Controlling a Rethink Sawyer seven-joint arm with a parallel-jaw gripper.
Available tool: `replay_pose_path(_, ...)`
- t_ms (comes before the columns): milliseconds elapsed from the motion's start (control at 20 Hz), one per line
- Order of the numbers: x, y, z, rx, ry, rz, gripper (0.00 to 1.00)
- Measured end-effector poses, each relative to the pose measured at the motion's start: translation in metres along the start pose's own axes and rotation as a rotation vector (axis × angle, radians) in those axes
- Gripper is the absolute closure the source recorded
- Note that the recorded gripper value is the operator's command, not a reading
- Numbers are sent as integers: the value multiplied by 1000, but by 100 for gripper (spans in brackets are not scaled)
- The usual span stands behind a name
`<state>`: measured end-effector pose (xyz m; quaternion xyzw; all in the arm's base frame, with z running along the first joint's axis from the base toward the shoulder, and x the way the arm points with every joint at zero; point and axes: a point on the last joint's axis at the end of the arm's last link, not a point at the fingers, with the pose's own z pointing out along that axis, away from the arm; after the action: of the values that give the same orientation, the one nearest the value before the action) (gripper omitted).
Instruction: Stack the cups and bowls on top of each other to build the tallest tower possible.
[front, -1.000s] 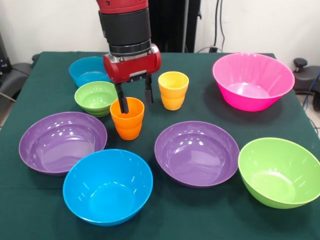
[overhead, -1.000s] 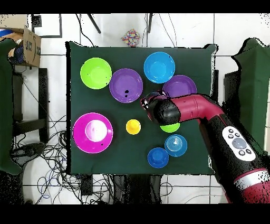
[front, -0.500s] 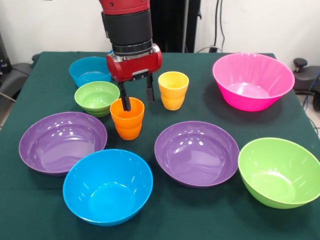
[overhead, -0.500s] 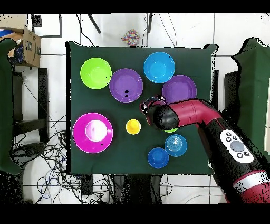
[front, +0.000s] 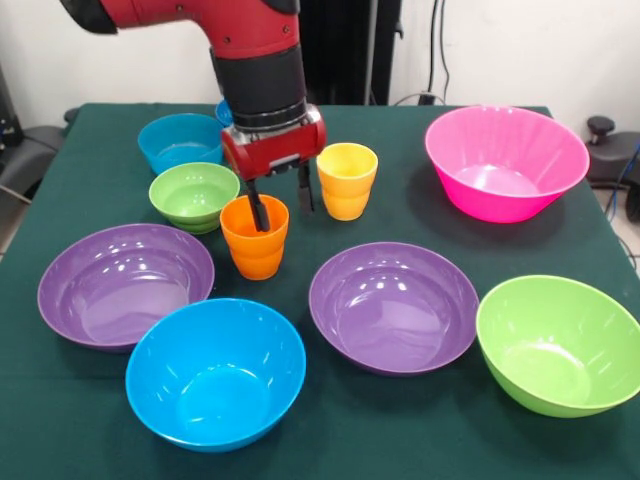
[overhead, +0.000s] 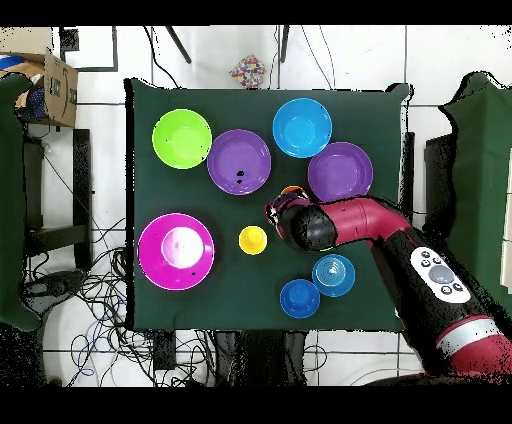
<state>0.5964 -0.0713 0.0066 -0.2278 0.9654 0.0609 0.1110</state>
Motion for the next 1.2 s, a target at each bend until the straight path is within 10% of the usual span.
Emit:
replay_pose_path(1000,29,17,37,-56,6,44,0)
replay_pose_path(1050,27,13,35,-44,-4,44,100)
replay_pose_path(1200,24,10,32,-34,-13,41,100)
